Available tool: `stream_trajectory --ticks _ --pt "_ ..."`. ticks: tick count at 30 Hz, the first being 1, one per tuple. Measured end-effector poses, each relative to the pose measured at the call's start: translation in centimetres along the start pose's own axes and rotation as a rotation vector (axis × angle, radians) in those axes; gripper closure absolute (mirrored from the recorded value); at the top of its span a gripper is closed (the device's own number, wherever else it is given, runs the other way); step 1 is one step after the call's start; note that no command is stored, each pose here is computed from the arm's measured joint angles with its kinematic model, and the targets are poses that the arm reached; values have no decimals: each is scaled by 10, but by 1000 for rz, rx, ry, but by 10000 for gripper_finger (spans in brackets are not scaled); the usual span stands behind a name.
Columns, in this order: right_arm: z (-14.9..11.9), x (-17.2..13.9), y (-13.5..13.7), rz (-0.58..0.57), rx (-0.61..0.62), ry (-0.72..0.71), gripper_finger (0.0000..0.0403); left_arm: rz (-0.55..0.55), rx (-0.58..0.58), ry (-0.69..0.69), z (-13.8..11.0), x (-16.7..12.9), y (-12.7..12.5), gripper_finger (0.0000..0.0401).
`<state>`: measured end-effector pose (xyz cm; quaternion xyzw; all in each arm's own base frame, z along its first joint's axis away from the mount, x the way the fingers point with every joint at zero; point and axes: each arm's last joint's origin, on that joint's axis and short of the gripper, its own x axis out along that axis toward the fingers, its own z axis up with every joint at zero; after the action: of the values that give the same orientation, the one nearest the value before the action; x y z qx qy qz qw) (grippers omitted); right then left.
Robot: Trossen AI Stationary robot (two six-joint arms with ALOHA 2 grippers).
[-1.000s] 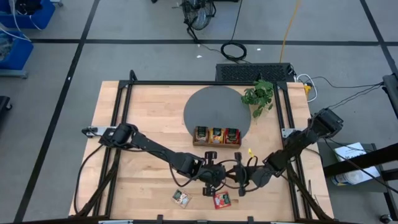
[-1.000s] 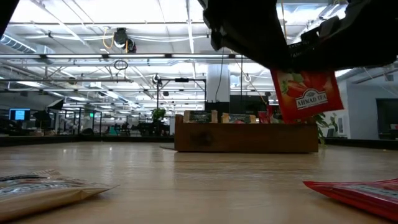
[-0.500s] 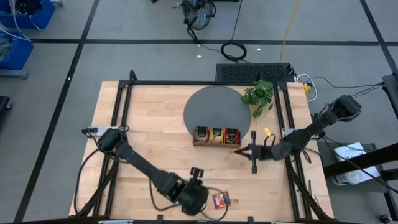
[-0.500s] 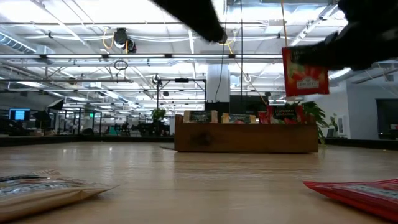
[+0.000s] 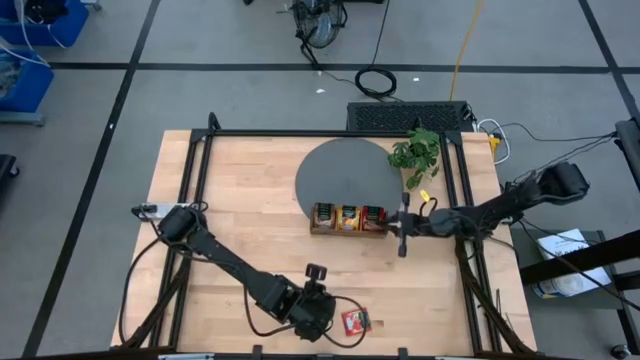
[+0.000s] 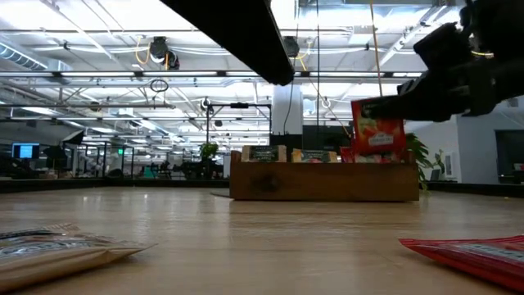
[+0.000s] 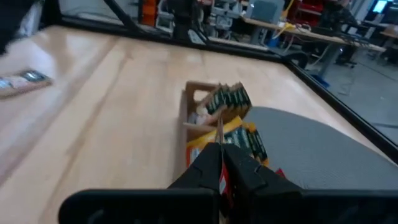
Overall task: Pick & Place Tea
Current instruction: Put the right red tea bag into the right wooden organizer
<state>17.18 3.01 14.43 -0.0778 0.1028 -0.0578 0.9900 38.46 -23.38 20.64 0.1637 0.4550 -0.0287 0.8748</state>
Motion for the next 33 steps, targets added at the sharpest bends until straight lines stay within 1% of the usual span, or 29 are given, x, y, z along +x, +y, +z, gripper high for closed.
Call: stream_trajectory --ticks 5,13,15,24,26,29,31,33 --pt "-8 5 -2 -21 -2 48 403 -1 -3 4 1 2 4 295" --pt "-14 15 1 -30 6 30 403 2 -7 4 1 4 8 295" --pt "-17 16 2 -29 5 43 403 2 -7 5 1 4 8 295" --pt "-24 19 4 -30 62 85 401 4 12 31 -2 3 8 295" --pt "-26 18 4 -27 75 100 396 6 17 40 -3 3 8 295" --pt "-27 18 4 -30 141 111 384 6 18 39 -2 3 8 295" --pt "-28 18 4 -30 178 116 371 7 17 40 -2 3 9 295" --pt "-28 18 4 -14 189 120 356 7 16 40 -2 4 9 295"
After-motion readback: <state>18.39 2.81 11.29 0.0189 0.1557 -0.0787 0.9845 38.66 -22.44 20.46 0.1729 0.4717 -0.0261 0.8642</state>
